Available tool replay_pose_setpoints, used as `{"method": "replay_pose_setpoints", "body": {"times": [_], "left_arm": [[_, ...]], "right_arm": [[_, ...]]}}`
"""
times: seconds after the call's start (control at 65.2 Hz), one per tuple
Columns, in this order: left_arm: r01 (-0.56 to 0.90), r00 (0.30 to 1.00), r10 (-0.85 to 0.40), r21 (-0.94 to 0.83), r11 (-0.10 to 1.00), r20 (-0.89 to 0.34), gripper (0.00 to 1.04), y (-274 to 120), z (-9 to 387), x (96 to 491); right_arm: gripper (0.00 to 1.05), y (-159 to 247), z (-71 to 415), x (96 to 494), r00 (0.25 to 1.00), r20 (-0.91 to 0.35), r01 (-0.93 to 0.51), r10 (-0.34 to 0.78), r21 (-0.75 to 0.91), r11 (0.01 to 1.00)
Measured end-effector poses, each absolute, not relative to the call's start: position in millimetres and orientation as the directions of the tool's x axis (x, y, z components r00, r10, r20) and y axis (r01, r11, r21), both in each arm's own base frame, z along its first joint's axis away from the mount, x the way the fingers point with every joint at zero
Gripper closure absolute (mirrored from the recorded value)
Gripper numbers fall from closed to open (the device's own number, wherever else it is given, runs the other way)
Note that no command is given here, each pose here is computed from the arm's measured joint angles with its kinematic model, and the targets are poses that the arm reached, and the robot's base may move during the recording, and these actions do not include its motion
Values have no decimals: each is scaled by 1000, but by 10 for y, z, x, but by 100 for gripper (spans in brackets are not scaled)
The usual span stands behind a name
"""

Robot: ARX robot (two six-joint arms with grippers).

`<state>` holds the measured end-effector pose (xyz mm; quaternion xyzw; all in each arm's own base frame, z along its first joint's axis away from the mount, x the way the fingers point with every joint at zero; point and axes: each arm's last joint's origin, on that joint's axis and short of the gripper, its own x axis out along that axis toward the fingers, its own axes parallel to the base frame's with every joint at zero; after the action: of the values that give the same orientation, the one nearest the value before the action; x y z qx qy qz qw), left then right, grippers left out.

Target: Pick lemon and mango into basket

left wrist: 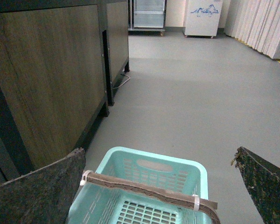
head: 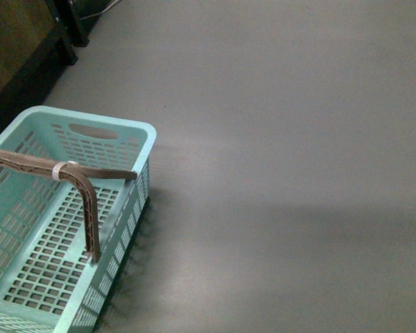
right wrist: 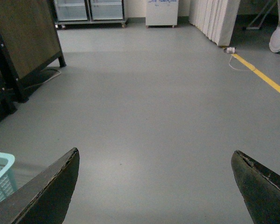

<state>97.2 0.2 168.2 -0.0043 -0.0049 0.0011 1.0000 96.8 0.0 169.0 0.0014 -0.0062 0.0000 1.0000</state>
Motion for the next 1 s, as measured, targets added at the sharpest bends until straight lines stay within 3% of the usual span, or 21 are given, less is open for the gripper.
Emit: {"method": "replay_pose_setpoints", "body": {"times": [0.368, 0.399, 0.46, 0.537, 0.705, 0.874, 0.996], "left_arm": [[-2, 1000, 2, -9, 1000, 9, 7, 2, 1682, 972], [14, 999, -16, -46, 999, -47, 7, -3, 1673, 975], [-8, 947, -54, -190, 982, -317, 7, -19, 1690, 982], [-113, 869, -95, -381, 918, -486, 7, -12, 1683, 997], [-338, 846, -79, -646, 685, -527, 7, 133, 1724, 1149], [-492, 810, -10, -688, 533, -587, 7, 367, 1538, 1437], [-565, 770, 22, -666, 487, -637, 7, 475, 1297, 1693]], "right_arm": [[9, 0, 1690, 968, 1000, 12, 0, 0, 3, 1000], [9, 0, 1690, 968, 1000, 12, 0, 0, 3, 1000], [9, 0, 1690, 968, 1000, 12, 0, 0, 3, 1000], [9, 0, 1690, 968, 1000, 12, 0, 0, 3, 1000], [9, 0, 1690, 968, 1000, 12, 0, 0, 3, 1000], [9, 0, 1690, 968, 1000, 12, 0, 0, 3, 1000], [9, 0, 1690, 968, 1000, 12, 0, 0, 3, 1000]]}}
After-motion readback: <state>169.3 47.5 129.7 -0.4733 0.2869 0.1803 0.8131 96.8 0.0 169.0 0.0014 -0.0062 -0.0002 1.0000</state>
